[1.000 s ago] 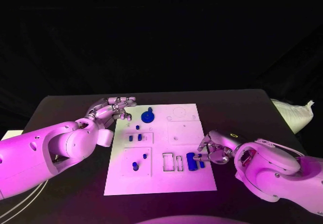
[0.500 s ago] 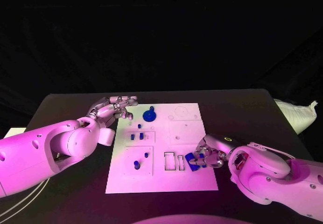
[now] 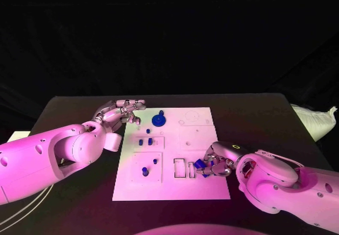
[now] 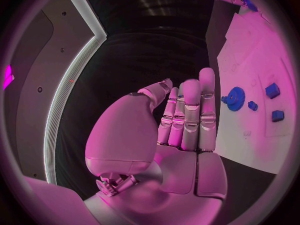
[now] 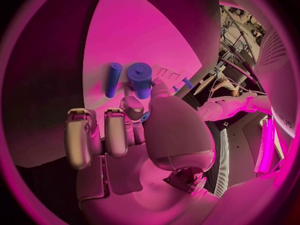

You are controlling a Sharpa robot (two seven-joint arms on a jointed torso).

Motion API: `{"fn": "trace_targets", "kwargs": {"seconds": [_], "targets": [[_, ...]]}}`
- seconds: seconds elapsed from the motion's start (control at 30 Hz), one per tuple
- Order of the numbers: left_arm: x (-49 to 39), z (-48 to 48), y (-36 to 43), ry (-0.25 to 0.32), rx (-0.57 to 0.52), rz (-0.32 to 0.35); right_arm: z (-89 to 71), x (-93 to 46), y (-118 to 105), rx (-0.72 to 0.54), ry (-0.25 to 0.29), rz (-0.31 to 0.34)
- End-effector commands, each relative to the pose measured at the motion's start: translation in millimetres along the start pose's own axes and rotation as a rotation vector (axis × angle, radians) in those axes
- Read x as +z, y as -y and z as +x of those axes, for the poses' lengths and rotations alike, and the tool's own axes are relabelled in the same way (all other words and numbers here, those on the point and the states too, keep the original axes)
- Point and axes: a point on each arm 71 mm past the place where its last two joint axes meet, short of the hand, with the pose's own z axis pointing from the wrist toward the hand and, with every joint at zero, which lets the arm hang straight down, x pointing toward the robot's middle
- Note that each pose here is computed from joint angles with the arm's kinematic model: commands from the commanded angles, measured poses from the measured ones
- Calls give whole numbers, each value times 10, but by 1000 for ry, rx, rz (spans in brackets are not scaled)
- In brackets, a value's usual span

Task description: Assemble the parts on the task board

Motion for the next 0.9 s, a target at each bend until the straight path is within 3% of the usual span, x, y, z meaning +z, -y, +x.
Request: {"fn": "trace_targets", "kwargs": {"seconds": [0.03,0.3,0.6,0.73,0.9], "targets": [[-2,25,3,-24,-4,4,120,6,47,-28,-65,33],[-3,27,0,-27,-6,2,111,11,29,-11,-29,32],[-5,26,-13,-29,-7,-2,-71,-90,-92,117,115,-24],[-4,28,-18,-30,-8,-3,-124,-116,-126,153,124,-29],[-5,33,-24,-33,-9,-6,-136,-124,-182,169,97,-35]]}}
